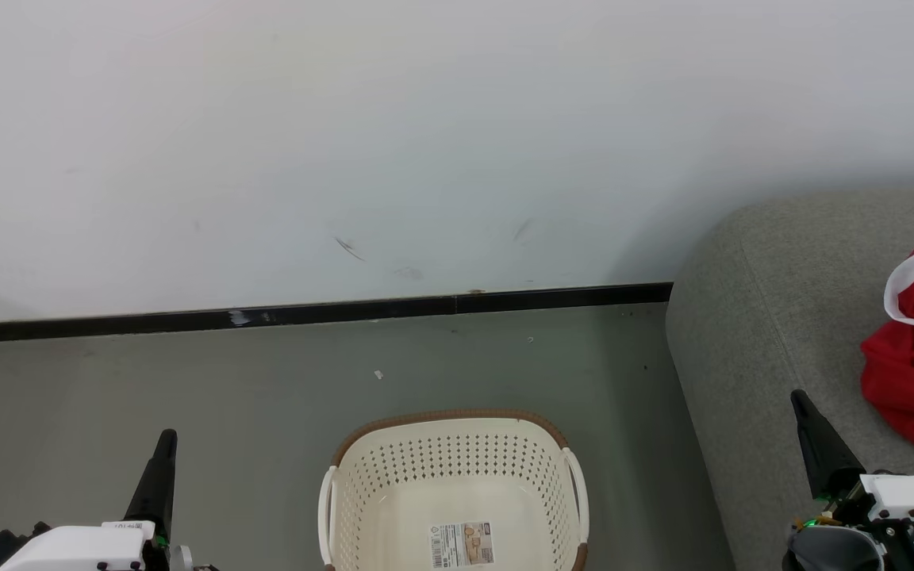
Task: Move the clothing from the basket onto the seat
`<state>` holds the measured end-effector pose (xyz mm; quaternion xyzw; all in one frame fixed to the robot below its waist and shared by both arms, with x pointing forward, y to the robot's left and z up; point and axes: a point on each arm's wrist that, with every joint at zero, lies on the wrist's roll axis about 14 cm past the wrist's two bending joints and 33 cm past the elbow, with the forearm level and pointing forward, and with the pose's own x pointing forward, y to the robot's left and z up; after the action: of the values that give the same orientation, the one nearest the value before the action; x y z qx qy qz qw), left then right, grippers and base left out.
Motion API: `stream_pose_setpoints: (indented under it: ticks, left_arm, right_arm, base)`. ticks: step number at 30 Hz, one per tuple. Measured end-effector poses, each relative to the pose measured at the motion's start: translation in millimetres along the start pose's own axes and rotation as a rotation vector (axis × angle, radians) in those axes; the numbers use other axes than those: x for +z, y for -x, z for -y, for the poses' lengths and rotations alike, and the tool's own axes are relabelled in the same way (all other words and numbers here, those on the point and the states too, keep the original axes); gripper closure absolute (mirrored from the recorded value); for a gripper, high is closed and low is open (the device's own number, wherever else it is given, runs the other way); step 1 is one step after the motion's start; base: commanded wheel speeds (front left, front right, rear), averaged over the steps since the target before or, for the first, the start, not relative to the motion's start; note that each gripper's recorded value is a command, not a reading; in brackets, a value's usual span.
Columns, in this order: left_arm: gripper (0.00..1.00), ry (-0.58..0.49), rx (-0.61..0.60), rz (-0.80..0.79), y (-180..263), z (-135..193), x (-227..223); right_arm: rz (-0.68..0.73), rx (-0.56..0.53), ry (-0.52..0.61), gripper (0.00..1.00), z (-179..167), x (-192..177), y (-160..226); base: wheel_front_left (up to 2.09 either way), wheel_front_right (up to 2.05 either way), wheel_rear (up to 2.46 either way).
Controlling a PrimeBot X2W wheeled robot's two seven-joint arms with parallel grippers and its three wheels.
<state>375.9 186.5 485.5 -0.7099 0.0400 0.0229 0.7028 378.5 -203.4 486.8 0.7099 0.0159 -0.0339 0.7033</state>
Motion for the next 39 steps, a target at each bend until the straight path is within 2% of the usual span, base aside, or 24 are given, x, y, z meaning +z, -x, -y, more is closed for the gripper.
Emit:
stream_pose_setpoints:
  ticks: [39]
  left_arm:
    - [1.00,0.000,-0.002,0.000,-0.1,0.0,0.1]
  right_arm:
    - [0.000,0.000,0.000,1.00,0.0,0.0,0.0]
  base:
    - [0.00,0.00,0.00]
